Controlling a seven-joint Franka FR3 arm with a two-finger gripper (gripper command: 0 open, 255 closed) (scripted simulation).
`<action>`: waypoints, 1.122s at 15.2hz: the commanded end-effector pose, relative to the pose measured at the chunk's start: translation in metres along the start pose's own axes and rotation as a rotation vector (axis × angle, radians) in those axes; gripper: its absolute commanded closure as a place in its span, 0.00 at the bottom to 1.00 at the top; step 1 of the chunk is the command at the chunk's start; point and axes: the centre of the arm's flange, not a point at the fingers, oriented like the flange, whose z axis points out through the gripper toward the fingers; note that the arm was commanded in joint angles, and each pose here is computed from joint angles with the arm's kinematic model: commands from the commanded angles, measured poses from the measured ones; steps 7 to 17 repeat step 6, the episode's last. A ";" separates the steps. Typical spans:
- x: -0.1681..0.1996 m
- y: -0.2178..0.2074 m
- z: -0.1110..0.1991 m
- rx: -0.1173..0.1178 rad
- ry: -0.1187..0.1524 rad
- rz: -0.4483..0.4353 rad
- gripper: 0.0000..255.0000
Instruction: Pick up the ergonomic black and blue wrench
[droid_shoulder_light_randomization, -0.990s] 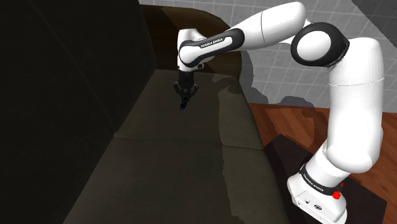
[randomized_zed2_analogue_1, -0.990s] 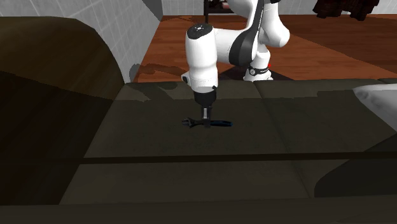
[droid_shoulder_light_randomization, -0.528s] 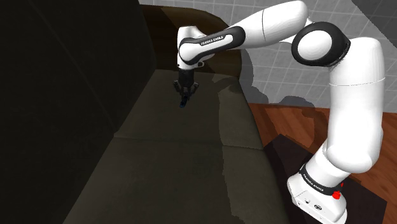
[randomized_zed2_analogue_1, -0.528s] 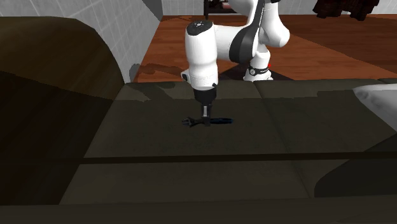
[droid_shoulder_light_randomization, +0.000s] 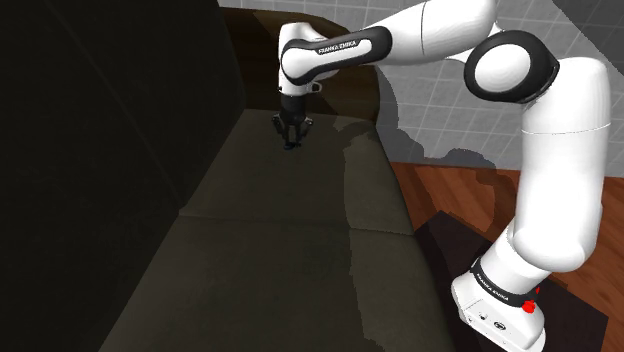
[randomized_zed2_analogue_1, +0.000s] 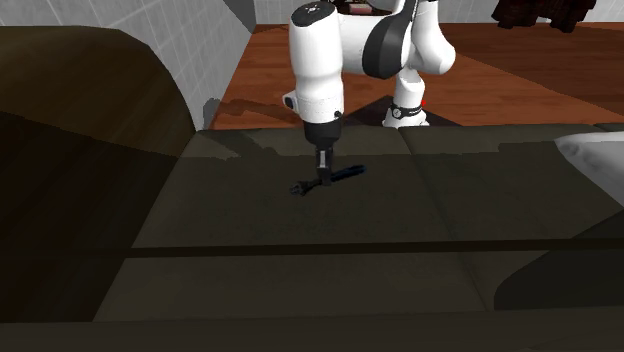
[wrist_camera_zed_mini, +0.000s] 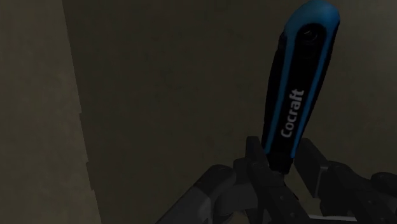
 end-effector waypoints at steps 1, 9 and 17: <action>-0.001 0.000 -0.010 0.000 0.000 0.000 1.00; -0.003 0.000 -0.026 0.000 0.000 0.000 1.00; -0.003 0.000 -0.026 0.000 0.000 0.000 1.00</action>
